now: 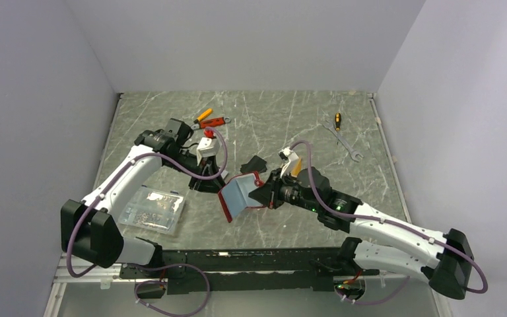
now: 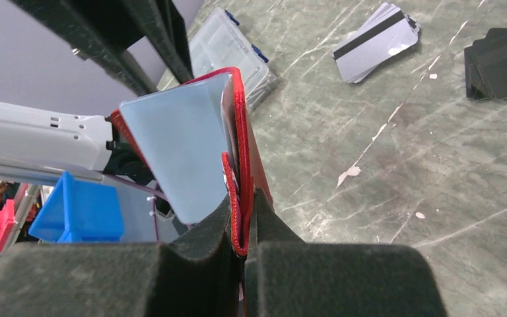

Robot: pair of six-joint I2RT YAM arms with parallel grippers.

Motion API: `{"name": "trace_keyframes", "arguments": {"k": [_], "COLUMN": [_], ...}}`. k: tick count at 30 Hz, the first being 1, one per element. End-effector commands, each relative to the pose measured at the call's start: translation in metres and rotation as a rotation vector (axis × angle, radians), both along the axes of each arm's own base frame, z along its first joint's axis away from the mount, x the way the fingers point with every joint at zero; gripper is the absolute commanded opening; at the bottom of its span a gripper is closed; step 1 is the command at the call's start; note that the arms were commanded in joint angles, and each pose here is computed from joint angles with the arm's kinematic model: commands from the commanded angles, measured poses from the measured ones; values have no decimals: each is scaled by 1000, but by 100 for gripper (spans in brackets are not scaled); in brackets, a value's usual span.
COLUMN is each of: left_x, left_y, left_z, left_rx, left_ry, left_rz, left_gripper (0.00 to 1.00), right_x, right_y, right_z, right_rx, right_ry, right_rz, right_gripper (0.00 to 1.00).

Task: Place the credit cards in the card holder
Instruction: Close the card holder at the center of the board.

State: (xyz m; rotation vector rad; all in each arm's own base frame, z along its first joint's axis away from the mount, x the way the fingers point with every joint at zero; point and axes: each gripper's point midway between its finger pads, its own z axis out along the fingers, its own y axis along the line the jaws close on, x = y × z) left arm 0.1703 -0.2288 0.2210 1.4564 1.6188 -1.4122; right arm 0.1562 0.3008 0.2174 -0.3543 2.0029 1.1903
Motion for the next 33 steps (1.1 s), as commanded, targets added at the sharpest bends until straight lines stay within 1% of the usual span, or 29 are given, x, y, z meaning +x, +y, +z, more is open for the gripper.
{"name": "trace_keyframes", "arguments": {"k": [1,6,11,13,14,15,17,20,23,26,29,31,33], "left_x": [-14,-15,-7,-1,5,10,20,30,37,36,39,41,51], "left_y": [-7,-12,-20,-25,-28,-31,-36,-39,-41,-46,-48,-44,-38], "left_z": [13,3,-17,-37,-49,-66,-94,-129,-151,-151,-126,-103,-81], "left_rx": [-66,-43,11,80,129,205,299,415,490,487,454,413,367], "left_ry": [6,25,28,16,-6,-34,-68,-85,-89,-87,-121,-163,-200], "left_rz": [-68,-98,-86,-66,-46,-28,-22,-20,-20,-26,-19,-12,39], "left_gripper": [30,29,29,29,29,29,28,28,27,27,26,26,26], "right_x": [11,11,12,13,13,13,14,10,7,4,3,4,4], "right_y": [16,25,32,32,31,29,24,16,7,-3,-19,-20,-13], "right_z": [25,3,-36,-53,-65,-73,-88,-116,-137,-159,-172,-159,-140], "right_rx": [137,144,142,138,127,123,113,82,72,46,60,92,64], "right_ry": [-30,25,136,179,205,225,260,321,366,405,444,405,334], "right_rz": [-17,5,29,28,24,19,5,-8,-30,-66,-95,-73,-28], "right_gripper": [0,0,0,0,0,0,0,0,0,0,0,0,0]}}
